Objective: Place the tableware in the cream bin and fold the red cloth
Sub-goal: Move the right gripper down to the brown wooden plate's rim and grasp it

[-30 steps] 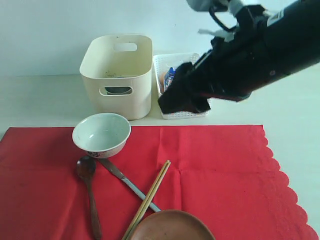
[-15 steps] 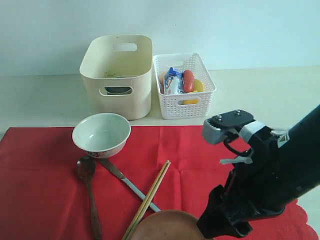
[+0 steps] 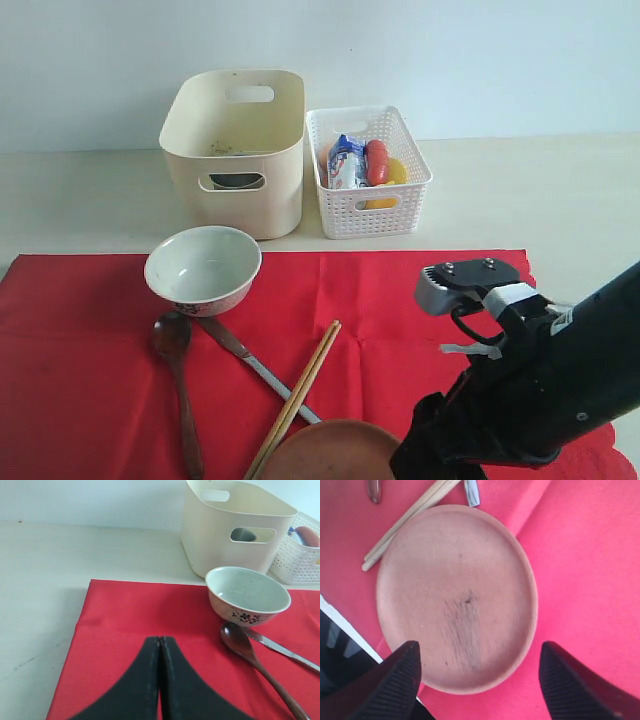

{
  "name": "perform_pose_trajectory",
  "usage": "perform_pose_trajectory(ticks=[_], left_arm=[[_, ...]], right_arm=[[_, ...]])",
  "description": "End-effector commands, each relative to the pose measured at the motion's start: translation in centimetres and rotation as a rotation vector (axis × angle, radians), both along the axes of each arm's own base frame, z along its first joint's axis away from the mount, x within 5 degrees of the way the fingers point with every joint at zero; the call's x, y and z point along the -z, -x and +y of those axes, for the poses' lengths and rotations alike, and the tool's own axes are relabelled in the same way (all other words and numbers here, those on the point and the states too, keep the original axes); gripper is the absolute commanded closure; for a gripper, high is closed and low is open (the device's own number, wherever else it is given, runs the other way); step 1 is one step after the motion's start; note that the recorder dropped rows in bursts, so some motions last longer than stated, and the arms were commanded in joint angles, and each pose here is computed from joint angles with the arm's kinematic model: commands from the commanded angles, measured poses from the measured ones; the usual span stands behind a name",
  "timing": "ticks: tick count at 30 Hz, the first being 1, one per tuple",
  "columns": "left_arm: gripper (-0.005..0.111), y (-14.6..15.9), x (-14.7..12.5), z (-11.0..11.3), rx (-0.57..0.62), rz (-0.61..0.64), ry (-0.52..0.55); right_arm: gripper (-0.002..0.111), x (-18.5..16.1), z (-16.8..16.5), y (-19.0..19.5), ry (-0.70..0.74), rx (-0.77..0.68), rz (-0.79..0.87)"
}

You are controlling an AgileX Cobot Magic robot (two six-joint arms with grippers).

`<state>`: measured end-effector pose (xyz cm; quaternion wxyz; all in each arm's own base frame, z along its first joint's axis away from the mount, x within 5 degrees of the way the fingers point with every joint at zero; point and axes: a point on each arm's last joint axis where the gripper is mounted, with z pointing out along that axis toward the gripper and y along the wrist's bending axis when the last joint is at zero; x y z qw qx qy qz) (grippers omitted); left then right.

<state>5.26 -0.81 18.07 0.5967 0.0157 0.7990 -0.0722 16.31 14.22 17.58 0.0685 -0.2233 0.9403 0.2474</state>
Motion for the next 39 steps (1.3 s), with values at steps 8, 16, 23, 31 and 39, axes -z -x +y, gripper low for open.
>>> perform_pose_trajectory(ticks=[8, 16, 23, 31, 39], left_arm=[[0.107, 0.0, 0.0, 0.0, -0.005, -0.011, 0.010], [0.107, 0.0, 0.0, 0.0, -0.005, -0.011, 0.010], [0.107, 0.0, 0.0, 0.0, -0.005, -0.011, 0.010], [0.107, 0.0, 0.0, 0.0, -0.005, -0.011, 0.010], [0.107, 0.0, 0.0, 0.0, -0.005, -0.011, 0.010]], right_arm=[[0.050, 3.1, 0.4, -1.6, 0.042, 0.053, 0.016], [0.050, 5.0, 1.1, -2.0, 0.020, 0.058, 0.058], [0.050, 6.2, 1.3, -2.3, 0.018, 0.048, 0.071], [0.057, 7.2, 1.4, -2.2, 0.025, 0.016, 0.097], [0.085, 8.1, 1.1, -2.7, 0.073, 0.007, 0.044]])
